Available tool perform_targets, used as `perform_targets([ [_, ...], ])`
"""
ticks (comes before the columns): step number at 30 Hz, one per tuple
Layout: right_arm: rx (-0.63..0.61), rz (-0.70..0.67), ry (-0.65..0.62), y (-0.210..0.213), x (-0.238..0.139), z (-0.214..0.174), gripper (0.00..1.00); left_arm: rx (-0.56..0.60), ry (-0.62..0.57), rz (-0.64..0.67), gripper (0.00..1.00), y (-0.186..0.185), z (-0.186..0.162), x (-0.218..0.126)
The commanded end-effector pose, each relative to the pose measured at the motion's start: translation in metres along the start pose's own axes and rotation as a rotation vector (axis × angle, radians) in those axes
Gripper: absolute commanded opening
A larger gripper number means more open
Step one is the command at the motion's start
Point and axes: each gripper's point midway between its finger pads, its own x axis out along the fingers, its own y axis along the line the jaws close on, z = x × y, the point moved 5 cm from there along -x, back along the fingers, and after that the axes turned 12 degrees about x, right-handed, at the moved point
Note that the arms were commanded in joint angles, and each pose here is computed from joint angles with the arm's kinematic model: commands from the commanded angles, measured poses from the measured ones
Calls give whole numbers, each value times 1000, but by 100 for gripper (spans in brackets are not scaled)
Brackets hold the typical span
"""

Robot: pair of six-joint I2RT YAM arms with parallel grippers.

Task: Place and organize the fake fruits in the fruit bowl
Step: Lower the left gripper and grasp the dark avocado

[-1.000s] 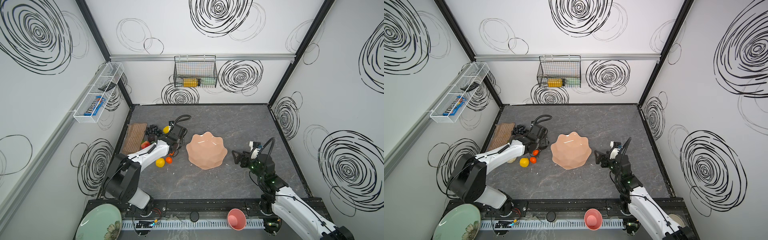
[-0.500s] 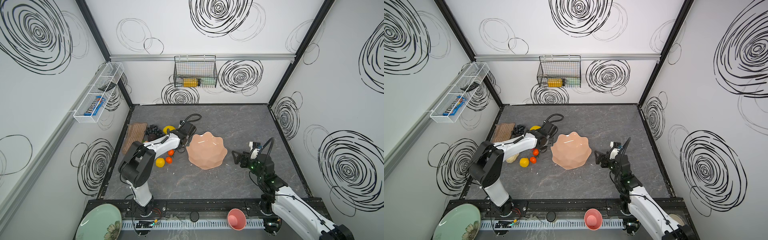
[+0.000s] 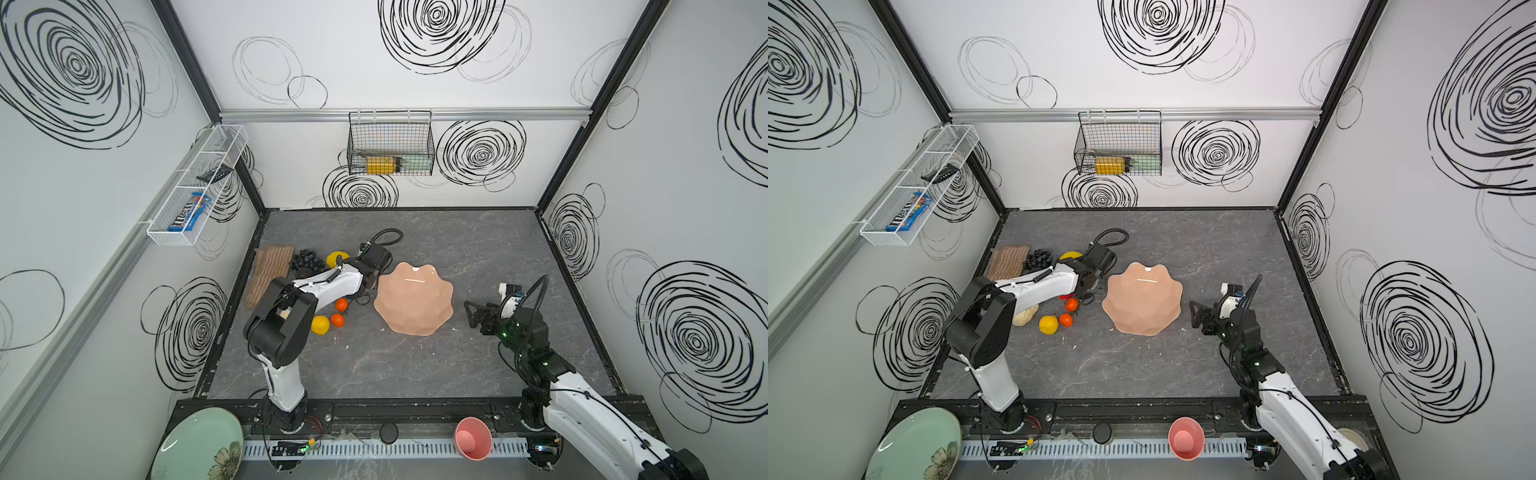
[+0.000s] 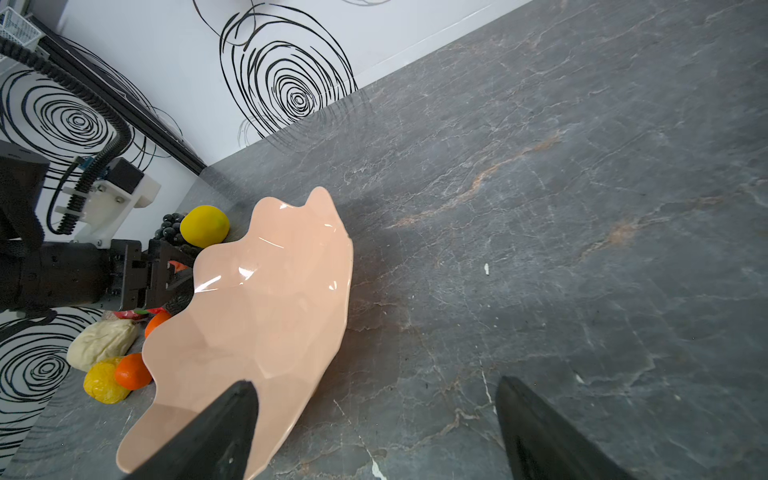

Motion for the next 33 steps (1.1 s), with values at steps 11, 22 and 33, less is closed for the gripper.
perform_targets([
  [11,9,5,-23,1,0,3,94,39,80,23,74,-2,-12,11],
  [22,8,2,-21,0,1,3,94,26,69,10,63,-3,-14,12],
  [33,31,-23,-14,-2,1,3,94,-111,-171,-70,59,11,-3,-43],
])
